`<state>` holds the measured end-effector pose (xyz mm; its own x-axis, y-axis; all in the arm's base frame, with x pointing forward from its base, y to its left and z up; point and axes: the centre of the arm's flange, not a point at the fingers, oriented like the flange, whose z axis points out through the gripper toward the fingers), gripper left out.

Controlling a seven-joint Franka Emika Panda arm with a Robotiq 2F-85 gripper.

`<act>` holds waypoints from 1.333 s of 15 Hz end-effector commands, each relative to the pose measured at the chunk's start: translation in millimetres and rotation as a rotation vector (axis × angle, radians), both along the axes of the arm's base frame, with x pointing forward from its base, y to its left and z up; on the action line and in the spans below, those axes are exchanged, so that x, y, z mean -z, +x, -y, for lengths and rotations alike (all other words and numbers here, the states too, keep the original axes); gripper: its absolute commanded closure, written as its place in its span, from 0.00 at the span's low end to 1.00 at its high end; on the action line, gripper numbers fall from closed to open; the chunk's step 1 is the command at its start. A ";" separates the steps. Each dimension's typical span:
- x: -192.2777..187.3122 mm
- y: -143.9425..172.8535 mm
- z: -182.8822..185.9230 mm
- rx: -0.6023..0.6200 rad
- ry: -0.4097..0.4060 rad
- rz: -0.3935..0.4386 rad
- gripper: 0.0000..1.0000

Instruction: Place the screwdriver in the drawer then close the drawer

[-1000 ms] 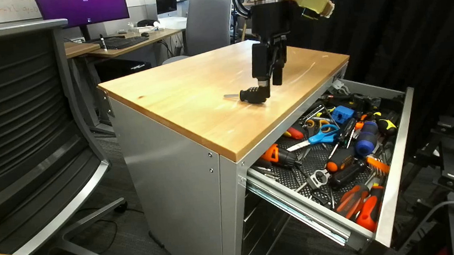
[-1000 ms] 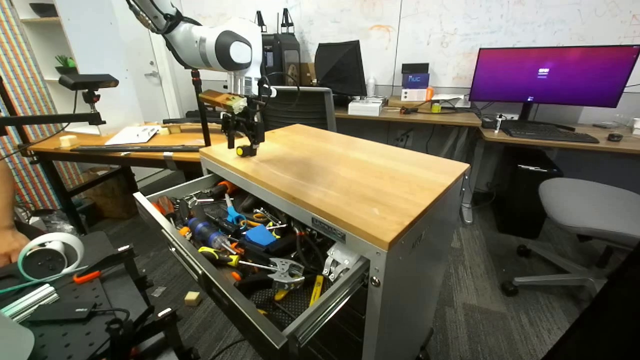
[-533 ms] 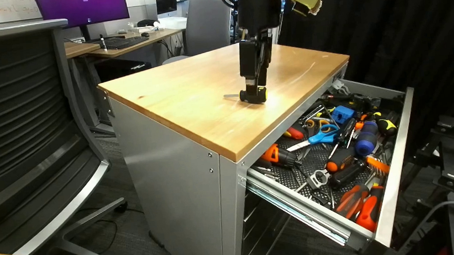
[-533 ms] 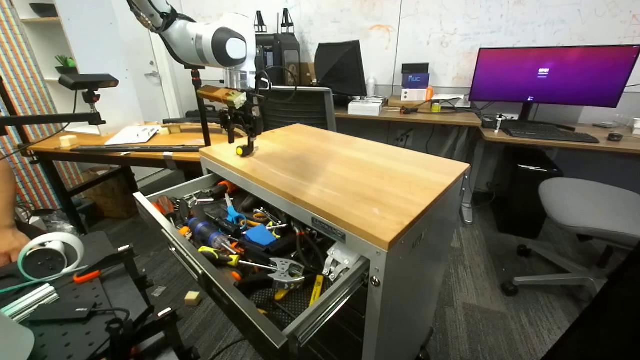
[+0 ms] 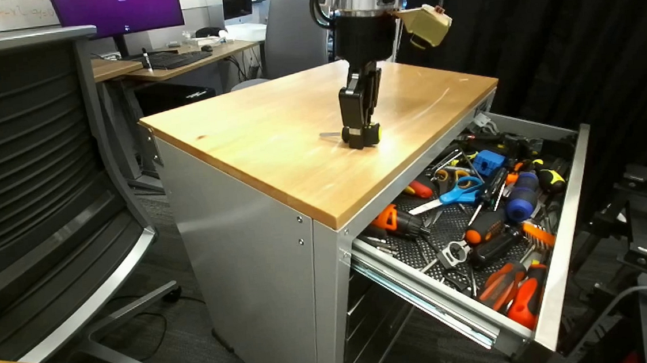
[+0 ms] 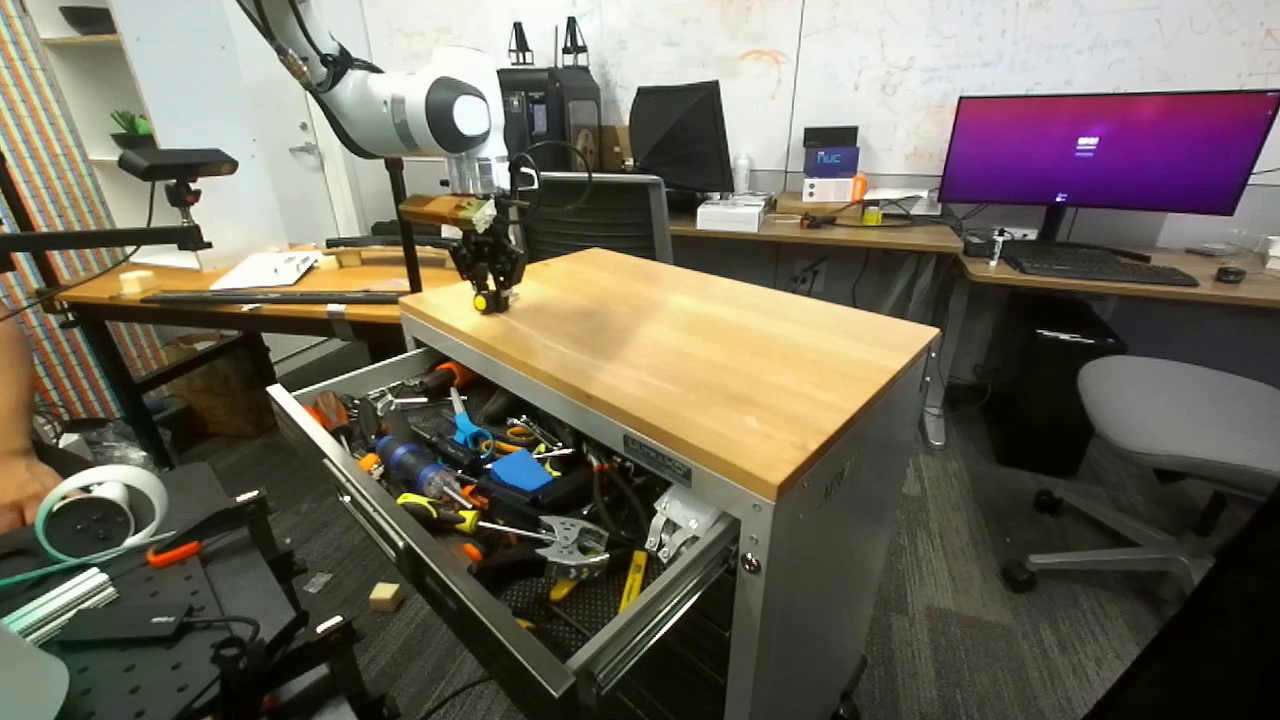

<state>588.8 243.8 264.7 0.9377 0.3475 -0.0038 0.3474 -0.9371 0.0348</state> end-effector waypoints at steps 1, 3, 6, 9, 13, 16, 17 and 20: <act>-16.7 -19.4 14.5 0.028 -0.062 0.004 0.81; -22.5 -42.4 31.9 0.052 -0.075 -0.057 0.84; -16.2 -82.1 54.1 0.070 -0.084 -0.180 0.84; -17.0 -110.1 68.4 0.096 -0.053 -0.175 0.84; -14.3 -125.8 72.5 0.086 -0.030 -0.138 0.78; -15.2 -136.0 79.0 0.083 -0.035 -0.156 0.31; -15.2 -140.0 82.8 0.083 -0.036 -0.170 0.25; -3.0 -156.7 102.4 0.149 0.003 -0.313 0.03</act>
<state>455.0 163.3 265.1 0.9471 0.2360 -0.2174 0.2454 -0.9693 0.0169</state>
